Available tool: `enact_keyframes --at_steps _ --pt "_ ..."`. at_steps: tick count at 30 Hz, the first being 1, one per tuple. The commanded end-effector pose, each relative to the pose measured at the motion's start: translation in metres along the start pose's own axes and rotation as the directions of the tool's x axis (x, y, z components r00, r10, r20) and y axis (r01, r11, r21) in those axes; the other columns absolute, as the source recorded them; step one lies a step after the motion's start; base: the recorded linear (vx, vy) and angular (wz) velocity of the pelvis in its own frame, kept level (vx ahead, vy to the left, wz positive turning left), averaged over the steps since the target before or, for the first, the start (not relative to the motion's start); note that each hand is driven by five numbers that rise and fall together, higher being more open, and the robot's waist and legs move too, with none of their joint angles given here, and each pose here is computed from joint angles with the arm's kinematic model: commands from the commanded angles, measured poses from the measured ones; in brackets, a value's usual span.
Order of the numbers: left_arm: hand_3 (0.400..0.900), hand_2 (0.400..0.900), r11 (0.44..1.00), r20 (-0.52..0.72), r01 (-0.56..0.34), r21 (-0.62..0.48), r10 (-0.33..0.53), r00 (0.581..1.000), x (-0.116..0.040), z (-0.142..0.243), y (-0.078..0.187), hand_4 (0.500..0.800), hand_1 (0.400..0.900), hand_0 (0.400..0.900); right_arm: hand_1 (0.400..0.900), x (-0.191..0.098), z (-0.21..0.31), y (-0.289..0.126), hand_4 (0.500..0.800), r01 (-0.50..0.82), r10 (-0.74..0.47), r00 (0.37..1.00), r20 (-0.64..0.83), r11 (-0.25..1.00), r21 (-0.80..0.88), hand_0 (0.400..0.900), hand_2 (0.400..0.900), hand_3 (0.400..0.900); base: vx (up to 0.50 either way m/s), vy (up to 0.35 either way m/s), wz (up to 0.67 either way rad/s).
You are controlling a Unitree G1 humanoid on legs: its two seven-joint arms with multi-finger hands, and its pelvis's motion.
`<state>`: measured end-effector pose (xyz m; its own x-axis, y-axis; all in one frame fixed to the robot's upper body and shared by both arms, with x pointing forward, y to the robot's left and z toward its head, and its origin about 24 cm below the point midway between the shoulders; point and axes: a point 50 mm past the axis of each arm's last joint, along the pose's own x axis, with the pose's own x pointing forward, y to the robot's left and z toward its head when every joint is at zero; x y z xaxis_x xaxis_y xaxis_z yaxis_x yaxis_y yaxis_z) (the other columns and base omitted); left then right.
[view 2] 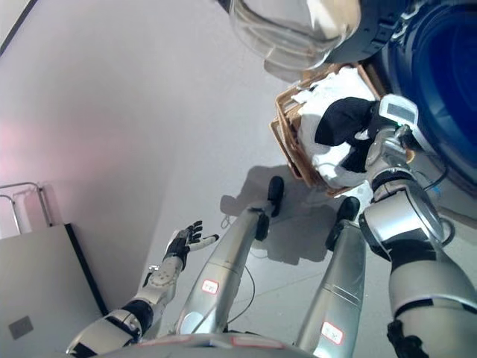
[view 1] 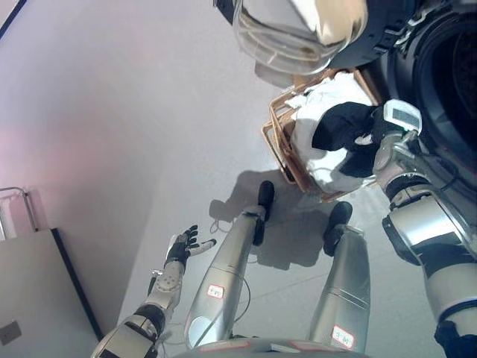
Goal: Put the clothes in the basket into the washing machine.
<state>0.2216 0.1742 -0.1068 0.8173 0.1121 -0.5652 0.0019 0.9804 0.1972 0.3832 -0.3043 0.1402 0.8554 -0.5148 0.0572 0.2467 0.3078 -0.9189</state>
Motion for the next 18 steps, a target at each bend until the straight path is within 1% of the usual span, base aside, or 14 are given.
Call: enact_keyframes --at_steps 1,2,3,4,5,6,7,8,9,12,13,14,15,18 --pt "0.900 0.900 0.992 -0.073 -0.122 0.026 0.123 0.990 -0.002 -0.017 0.029 0.800 0.900 0.900 0.400 0.008 -0.009 -0.033 0.500 0.156 -0.138 0.987 -0.080 0.944 0.290 0.400 0.400 0.400 0.044 -0.046 -0.04" --pt "0.900 0.900 0.992 -0.078 -0.124 0.035 0.126 0.989 -0.003 -0.020 0.031 0.800 0.900 0.900 0.400 0.007 -0.014 -0.029 0.500 0.172 -0.130 0.983 -0.128 0.891 0.420 0.400 0.400 0.400 0.036 -0.031 -0.04" --pt "0.900 0.900 0.991 -0.082 -0.130 0.036 0.133 0.988 -0.004 -0.021 0.034 0.800 0.900 0.900 0.400 0.005 -0.020 -0.025 0.500 0.186 -0.119 0.979 -0.167 0.857 0.481 0.400 0.400 0.400 0.039 -0.027 -0.05" --pt "0.900 0.900 0.990 -0.084 -0.132 0.045 0.136 0.987 -0.005 -0.023 0.037 0.800 0.900 0.900 0.400 0.002 -0.028 -0.016 0.500 0.197 -0.080 0.974 -0.214 0.772 0.605 0.400 0.400 0.400 0.041 -0.021 -0.08" --pt "0.900 0.900 0.989 -0.089 -0.139 0.042 0.142 0.986 -0.006 -0.025 0.038 0.800 0.900 0.900 0.400 -0.001 -0.032 -0.008 0.500 0.225 -0.050 0.967 -0.251 0.632 0.741 0.400 0.400 0.400 0.037 -0.012 -0.07" --pt "0.900 0.900 0.989 -0.095 -0.141 0.041 0.144 0.985 -0.007 -0.027 0.040 0.800 0.900 0.900 0.400 -0.005 -0.040 0.001 0.500 0.273 -0.013 0.952 -0.305 0.484 0.831 0.400 0.400 0.400 0.023 -0.002 -0.06" --pt "0.900 0.900 0.989 -0.096 -0.141 0.043 0.144 0.985 -0.007 -0.027 0.040 0.800 0.900 0.900 0.400 -0.006 -0.040 0.001 0.500 0.273 -0.012 0.952 -0.306 0.483 0.832 0.400 0.400 0.400 0.026 -0.005 -0.07" --pt "0.900 0.900 0.989 -0.101 -0.139 0.047 0.143 0.984 -0.008 -0.029 0.041 0.800 0.900 0.900 0.400 -0.013 -0.045 0.017 0.500 0.315 0.049 0.938 -0.344 0.295 0.902 0.400 0.400 0.400 0.025 0.011 -0.20" --pt "0.900 0.900 0.988 -0.110 -0.144 0.060 0.150 0.983 -0.010 -0.033 0.045 0.800 0.900 0.900 0.400 -0.018 -0.045 0.029 0.500 0.332 0.095 0.935 -0.342 0.110 0.937 0.400 0.400 0.400 0.018 0.013 -0.27" --pt "0.900 0.900 0.987 -0.142 -0.151 0.054 0.157 0.977 -0.015 -0.043 0.049 0.800 0.900 0.900 0.400 -0.021 -0.037 0.033 0.500 0.344 0.115 0.938 -0.326 -0.222 0.912 0.400 0.400 0.400 -0.009 -0.002 -0.26" --pt "0.900 0.900 0.987 -0.142 -0.151 0.054 0.157 0.977 -0.015 -0.043 0.049 0.800 0.900 0.900 0.400 -0.021 -0.038 0.033 0.500 0.343 0.116 0.939 -0.325 -0.225 0.912 0.400 0.400 0.400 -0.020 -0.006 -0.25" --pt "0.900 0.900 0.988 -0.154 -0.146 0.048 0.151 0.976 -0.017 -0.047 0.049 0.800 0.900 0.900 0.400 -0.022 -0.034 0.036 0.500 0.336 0.119 0.942 -0.315 -0.306 0.891 0.400 0.400 0.400 -0.020 -0.013 -0.26" --pt "0.900 0.900 0.988 -0.173 -0.144 0.049 0.150 0.973 -0.020 -0.052 0.052 0.800 0.900 0.900 0.400 -0.021 -0.027 0.032 0.500 0.328 0.116 0.944 -0.309 -0.421 0.846 0.400 0.400 0.400 -0.011 -0.024 -0.27" --pt "0.900 0.900 0.988 -0.179 -0.149 0.040 0.154 0.972 -0.021 -0.055 0.054 0.800 0.900 0.900 0.400 -0.014 -0.024 0.016 0.500 0.336 0.093 0.936 -0.338 -0.521 0.785 0.400 0.400 0.400 -0.026 -0.041 -0.07"
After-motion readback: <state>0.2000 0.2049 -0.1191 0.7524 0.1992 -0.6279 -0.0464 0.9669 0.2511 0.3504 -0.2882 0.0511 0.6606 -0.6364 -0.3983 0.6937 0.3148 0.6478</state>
